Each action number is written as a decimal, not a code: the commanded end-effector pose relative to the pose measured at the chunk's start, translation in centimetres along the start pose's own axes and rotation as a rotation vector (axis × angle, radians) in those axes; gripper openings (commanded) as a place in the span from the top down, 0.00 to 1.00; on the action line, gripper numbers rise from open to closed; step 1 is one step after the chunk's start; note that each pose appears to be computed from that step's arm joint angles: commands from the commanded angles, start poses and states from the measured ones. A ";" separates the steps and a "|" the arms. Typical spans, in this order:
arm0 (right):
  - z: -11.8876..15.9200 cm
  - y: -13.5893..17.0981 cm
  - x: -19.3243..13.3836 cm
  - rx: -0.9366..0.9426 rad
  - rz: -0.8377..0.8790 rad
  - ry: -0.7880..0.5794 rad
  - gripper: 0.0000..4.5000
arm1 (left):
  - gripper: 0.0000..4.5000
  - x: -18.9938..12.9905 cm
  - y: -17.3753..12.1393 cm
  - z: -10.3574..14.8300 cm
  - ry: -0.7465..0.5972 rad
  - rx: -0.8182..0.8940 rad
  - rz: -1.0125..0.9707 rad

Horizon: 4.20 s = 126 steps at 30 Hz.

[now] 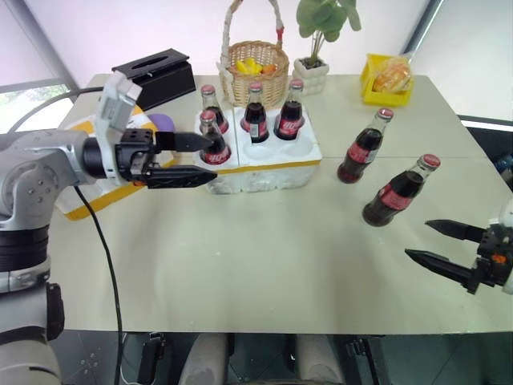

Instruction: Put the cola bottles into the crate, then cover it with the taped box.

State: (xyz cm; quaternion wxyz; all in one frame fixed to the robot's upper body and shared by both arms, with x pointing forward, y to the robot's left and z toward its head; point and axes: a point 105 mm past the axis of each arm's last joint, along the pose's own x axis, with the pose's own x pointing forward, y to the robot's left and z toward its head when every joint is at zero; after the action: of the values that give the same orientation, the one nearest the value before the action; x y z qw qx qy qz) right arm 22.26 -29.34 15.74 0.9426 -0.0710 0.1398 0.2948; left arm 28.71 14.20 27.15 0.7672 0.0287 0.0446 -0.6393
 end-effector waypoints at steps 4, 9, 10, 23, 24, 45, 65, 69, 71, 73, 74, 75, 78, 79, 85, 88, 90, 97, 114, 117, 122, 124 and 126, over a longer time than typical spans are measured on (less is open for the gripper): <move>0.9 -1.4 1.4 -0.013 -0.118 -0.141 0.00 | 0.01 0.2 0.0 1.0 -0.022 0.050 0.000; 1.2 -2.0 2.9 -0.001 -0.142 -0.173 0.00 | 0.01 0.5 -0.1 0.7 -0.018 0.050 -0.005; 1.2 -2.2 3.2 0.013 -0.149 -0.183 0.00 | 0.01 0.6 -0.1 0.7 -0.019 0.051 -0.006; 1.0 -3.8 6.0 0.113 -0.154 -0.247 0.00 | 0.01 0.5 -0.5 0.2 0.002 0.060 0.003; 1.1 -3.9 6.3 0.123 -0.149 -0.253 0.00 | 0.01 0.5 -0.5 0.2 0.003 0.060 0.003; 2.1 -4.3 8.4 0.169 -0.092 -0.315 0.37 | 0.00 0.5 -0.9 -0.3 0.010 0.059 0.005; 21.0 4.7 9.6 -0.107 0.579 -0.557 0.37 | 0.00 -2.9 -0.6 0.5 -0.016 0.096 0.193; 22.3 6.2 13.2 -0.132 0.583 -0.572 0.37 | 0.00 -3.2 -0.9 0.3 -0.017 0.091 0.210; 22.5 7.1 15.3 -0.146 0.575 -0.564 0.37 | 0.00 -3.3 -0.9 0.1 -0.015 0.090 0.221; 22.5 7.9 17.4 -0.157 0.561 -0.552 0.37 | 0.00 -3.4 -0.9 0.1 -0.021 0.088 0.237; 22.6 8.3 18.3 -0.155 0.551 -0.548 0.37 | 0.00 -3.5 -0.9 0.1 -0.022 0.089 0.244; 22.7 8.6 18.9 -0.153 0.544 -0.547 0.37 | 0.00 -3.5 -1.0 0.1 -0.023 0.089 0.248; 22.9 9.2 20.8 -0.161 0.526 -0.538 0.37 | 0.00 -3.6 -1.1 0.0 -0.023 0.088 0.259; 22.9 9.3 21.3 -0.165 0.522 -0.536 0.37 | 0.00 -3.7 -1.2 0.0 -0.023 0.087 0.262; 22.9 9.9 23.4 -0.188 0.504 -0.523 0.37 | 0.00 -3.8 -1.3 0.0 -0.028 0.089 0.279; 22.0 10.3 24.2 -0.227 0.513 -0.485 0.37 | 0.00 -3.9 -1.3 0.1 -0.030 0.091 0.283; 21.1 10.6 24.5 -0.258 0.537 -0.439 0.37 | 0.00 -3.9 -1.3 0.2 -0.031 0.095 0.285; 18.1 11.1 25.8 -0.349 0.560 -0.333 0.37 | 0.00 -3.8 -1.2 0.4 -0.034 0.103 0.287; 18.5 8.1 23.5 -0.269 0.492 -0.370 0.01 | 0.00 -3.6 -1.2 0.1 -0.043 0.103 0.283; 18.7 6.1 20.3 -0.252 0.452 -0.389 0.01 | 0.00 -3.6 -1.0 0.1 -0.045 0.100 0.278; 16.3 5.3 15.1 -0.226 0.458 -0.330 0.01 | 0.00 -3.3 -0.3 0.0 -0.049 0.094 0.259; 14.6 5.2 13.3 -0.221 0.449 -0.282 0.01 | 0.00 -3.0 0.1 0.0 -0.050 0.095 0.245; 13.3 4.7 12.1 -0.201 0.399 -0.244 0.01 | 0.00 -2.8 0.5 0.1 -0.052 0.096 0.232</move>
State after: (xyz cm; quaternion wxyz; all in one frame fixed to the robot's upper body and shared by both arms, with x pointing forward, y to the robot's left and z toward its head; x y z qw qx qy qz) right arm 33.12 -15.97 22.70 0.8627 -0.0877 0.0341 0.4968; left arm 28.67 16.96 26.62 0.8373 0.0403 0.0097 -0.5452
